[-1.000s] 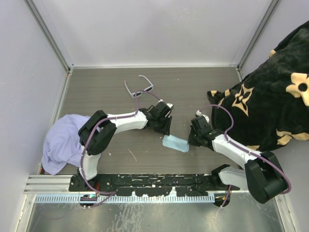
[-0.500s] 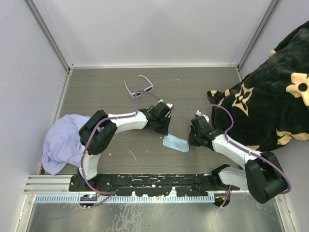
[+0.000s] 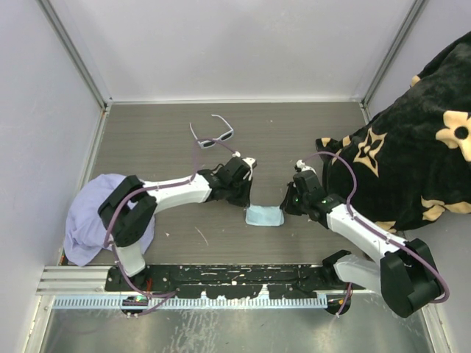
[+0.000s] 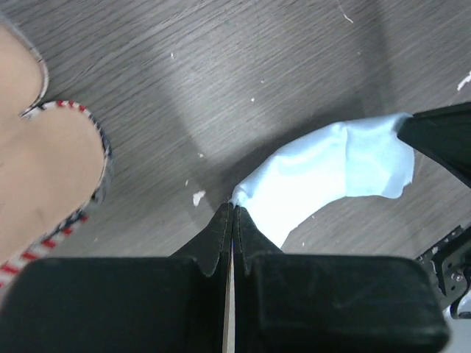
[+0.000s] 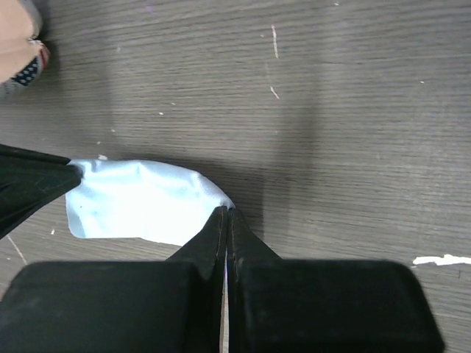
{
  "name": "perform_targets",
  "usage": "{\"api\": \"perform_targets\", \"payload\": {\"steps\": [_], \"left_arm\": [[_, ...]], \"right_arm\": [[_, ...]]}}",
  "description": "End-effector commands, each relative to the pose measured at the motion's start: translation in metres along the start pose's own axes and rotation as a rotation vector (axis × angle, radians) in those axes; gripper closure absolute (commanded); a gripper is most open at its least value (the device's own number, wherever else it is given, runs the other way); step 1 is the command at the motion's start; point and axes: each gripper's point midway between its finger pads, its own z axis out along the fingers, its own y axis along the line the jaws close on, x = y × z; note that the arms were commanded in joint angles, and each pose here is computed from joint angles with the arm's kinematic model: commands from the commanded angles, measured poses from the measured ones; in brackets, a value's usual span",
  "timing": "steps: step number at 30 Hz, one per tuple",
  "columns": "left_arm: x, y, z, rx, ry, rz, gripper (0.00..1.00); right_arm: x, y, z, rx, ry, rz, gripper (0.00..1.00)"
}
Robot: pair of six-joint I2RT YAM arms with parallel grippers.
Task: Organize the sunglasses
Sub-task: Pick up the glasses cleaning cloth from the center of the board, then place the glasses cleaning cloth in the sunglasses case.
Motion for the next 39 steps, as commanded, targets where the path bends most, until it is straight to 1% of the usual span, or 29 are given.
{"api": "perform_targets", "payload": {"steps": [1, 7, 13, 19, 22, 24, 33, 38, 39], "left_arm": [[-0.022, -0.004, -0.033, 0.009, -0.129, 0.002, 1.0], [-0.021, 0.011, -0.06, -0.057, -0.195, -0.015, 1.0], [-0.014, 0.028, -0.085, -0.12, -0.234, -0.021, 1.0], [-0.02, 0.047, -0.126, -0.22, -0.319, -0.02, 1.0], [-0.022, 0.063, -0.14, -0.283, -0.342, -0.026, 1.0], [-0.027, 0.072, -0.154, -0.296, -0.372, -0.042, 1.0], [-0.042, 0.106, -0.161, -0.338, -0.401, -0.07, 1.0], [-0.057, 0.119, -0.157, -0.34, -0.426, -0.081, 1.0], [-0.057, 0.123, -0.15, -0.346, -0.414, -0.08, 1.0]], "right_arm": [[-0.028, 0.033, -0.013, -0.104, -0.077, -0.025, 1.0], [-0.032, 0.059, -0.017, -0.132, -0.087, -0.056, 1.0], [-0.034, 0.089, -0.019, -0.173, -0.089, -0.079, 1.0], [-0.038, 0.124, -0.018, -0.226, -0.089, -0.106, 1.0], [-0.043, 0.141, -0.016, -0.25, -0.094, -0.118, 1.0], [-0.05, 0.151, -0.014, -0.263, -0.103, -0.121, 1.0], [-0.076, 0.183, 0.014, -0.269, -0.138, -0.151, 1.0], [-0.086, 0.197, 0.034, -0.265, -0.145, -0.175, 1.0], [-0.089, 0.199, 0.037, -0.261, -0.15, -0.186, 1.0]]}}
